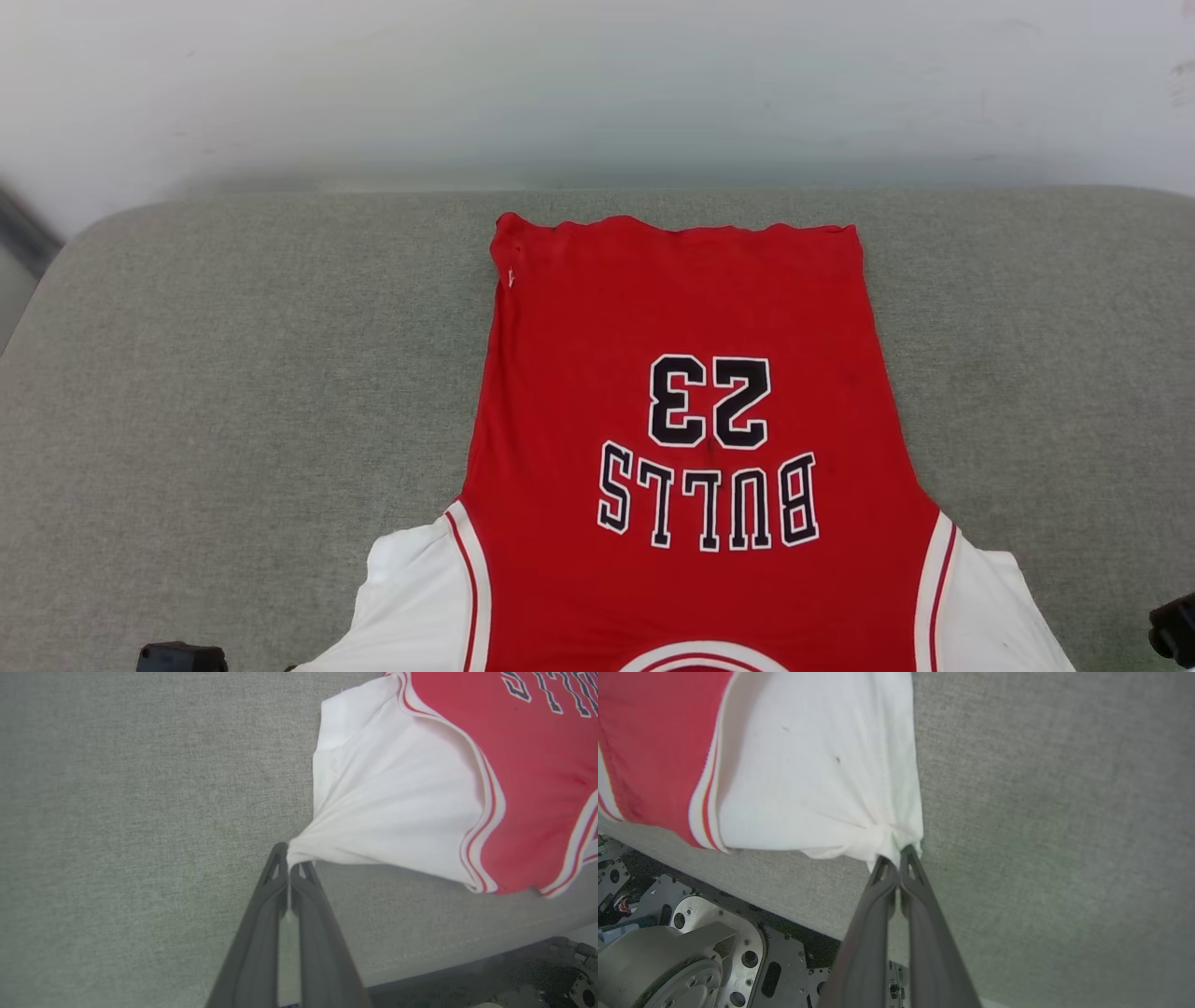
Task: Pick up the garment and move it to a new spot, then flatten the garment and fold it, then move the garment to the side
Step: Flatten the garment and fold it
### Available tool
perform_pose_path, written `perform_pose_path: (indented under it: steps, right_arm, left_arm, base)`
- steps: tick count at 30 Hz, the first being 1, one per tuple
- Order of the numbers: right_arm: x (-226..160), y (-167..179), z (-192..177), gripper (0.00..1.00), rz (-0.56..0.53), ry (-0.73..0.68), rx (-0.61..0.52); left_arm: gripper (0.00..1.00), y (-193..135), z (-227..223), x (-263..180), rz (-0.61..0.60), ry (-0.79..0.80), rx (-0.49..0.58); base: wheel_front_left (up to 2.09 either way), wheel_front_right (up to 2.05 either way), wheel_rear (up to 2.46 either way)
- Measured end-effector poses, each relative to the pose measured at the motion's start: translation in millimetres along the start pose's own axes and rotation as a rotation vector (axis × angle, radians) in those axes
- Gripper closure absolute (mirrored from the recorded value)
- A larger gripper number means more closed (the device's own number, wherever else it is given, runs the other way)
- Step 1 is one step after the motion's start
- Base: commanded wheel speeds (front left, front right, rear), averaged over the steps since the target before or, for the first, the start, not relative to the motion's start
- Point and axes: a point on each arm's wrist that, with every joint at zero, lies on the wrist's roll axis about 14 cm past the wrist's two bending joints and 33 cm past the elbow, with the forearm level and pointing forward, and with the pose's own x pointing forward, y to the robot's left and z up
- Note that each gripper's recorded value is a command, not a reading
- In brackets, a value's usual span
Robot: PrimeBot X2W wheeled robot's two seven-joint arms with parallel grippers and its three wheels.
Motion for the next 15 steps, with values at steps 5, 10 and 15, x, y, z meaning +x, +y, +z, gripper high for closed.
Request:
perform_pose_path:
  steps: [5, 10, 15]
  right_arm:
    - [-3, -9, 38, 0.00, -0.026, -0.053, -0.027]
    - [-14, -23, 128, 0.00, -0.073, -0.258, -0.109]
    - [-34, -29, 243, 0.00, -0.130, -0.482, -0.216]
  left_arm:
    - [1.00, -8, 7, 4, -0.010, -0.020, 0.003]
    - [1.00, -12, 19, 8, -0.015, -0.057, 0.019]
    - [1.00, -16, 37, 19, -0.024, -0.104, 0.037]
  base:
    - [0.00, 0.00, 0.00]
    - [0.00, 0.00, 0.00]
    - [0.00, 0.00, 0.00]
